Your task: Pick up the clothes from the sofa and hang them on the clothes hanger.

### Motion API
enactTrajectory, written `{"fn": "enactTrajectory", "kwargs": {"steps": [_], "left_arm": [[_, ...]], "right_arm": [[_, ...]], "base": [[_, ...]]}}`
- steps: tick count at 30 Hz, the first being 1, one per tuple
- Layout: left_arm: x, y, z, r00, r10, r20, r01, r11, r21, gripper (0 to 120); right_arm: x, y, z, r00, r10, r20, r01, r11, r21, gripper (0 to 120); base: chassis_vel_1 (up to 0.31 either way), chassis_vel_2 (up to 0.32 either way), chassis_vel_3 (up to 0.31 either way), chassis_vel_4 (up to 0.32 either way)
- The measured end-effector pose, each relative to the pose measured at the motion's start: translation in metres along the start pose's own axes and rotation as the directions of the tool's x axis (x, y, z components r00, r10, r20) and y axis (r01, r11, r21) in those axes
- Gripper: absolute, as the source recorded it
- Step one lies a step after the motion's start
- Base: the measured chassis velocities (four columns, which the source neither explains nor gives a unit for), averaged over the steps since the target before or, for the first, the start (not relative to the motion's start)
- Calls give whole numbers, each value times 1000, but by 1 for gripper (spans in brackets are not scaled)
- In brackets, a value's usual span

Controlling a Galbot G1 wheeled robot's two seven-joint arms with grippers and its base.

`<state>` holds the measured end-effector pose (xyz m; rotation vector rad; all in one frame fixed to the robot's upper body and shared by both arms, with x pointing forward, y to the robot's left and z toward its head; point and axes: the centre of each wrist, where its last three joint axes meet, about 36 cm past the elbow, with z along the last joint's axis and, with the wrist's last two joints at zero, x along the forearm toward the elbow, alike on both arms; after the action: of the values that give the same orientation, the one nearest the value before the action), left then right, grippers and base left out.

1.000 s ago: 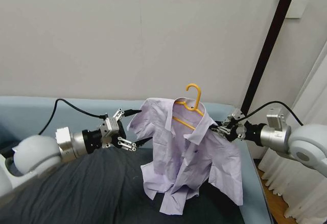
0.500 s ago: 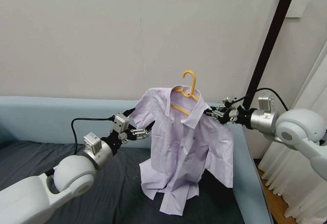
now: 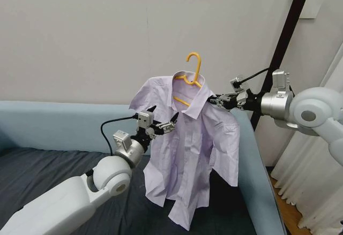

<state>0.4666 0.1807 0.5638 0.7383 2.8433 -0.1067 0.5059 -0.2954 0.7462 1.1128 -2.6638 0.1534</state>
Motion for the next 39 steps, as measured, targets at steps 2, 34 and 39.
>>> {"fn": "enactTrajectory", "kwargs": {"steps": [2,34,39], "left_arm": [[-4,-2,-4,1000,3,6,-3,1000,0,98],[-21,-16,-42,1000,22,21,-24,997,75,0],[-21,-14,-53,999,24,28,-25,997,72,0]], "right_arm": [[3,1,-1,1000,3,-1,-3,1000,3,8],[18,12,-34,999,25,41,-25,1000,-11,8],[20,10,-50,998,32,52,-32,999,7,8]], "base": [[0,0,0,0],[0,0,0,0],[0,0,0,0]]}}
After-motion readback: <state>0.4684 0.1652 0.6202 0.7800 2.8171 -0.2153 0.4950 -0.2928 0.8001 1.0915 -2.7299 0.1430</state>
